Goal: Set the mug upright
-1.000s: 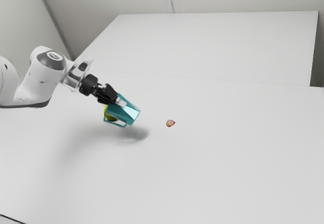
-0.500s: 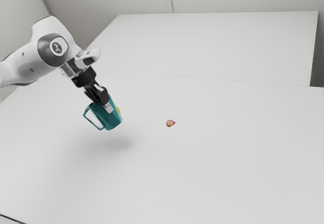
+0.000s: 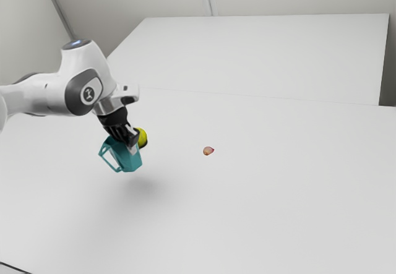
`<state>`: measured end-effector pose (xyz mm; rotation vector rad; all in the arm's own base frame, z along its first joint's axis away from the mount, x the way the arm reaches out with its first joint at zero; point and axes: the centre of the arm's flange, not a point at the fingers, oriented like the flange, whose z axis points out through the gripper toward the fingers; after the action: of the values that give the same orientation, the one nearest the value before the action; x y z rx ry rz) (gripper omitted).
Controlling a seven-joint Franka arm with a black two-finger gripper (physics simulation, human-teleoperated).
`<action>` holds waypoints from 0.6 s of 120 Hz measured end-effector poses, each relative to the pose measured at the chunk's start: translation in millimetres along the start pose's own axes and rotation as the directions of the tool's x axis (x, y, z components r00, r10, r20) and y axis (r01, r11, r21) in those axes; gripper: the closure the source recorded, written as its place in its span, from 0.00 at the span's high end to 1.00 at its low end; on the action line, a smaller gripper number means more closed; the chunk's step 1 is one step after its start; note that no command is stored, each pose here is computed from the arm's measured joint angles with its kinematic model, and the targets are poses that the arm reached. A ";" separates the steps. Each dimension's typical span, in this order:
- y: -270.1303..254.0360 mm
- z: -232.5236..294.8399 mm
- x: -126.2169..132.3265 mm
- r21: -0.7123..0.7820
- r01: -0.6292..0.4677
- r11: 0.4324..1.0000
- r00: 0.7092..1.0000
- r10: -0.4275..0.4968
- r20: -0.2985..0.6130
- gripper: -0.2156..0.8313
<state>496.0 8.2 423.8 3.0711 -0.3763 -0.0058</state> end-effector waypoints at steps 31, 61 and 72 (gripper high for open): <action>7.2 12.6 2.9 0.083 0.045 0.995 0.997 -0.039 -0.071 0.05; 8.7 29.8 -2.5 0.092 0.115 0.989 0.991 -0.108 -0.085 0.05; 12.9 32.1 -2.5 0.090 0.130 0.987 0.989 -0.122 -0.083 0.05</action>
<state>490.1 -5.2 392.3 3.1721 -0.1829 0.1291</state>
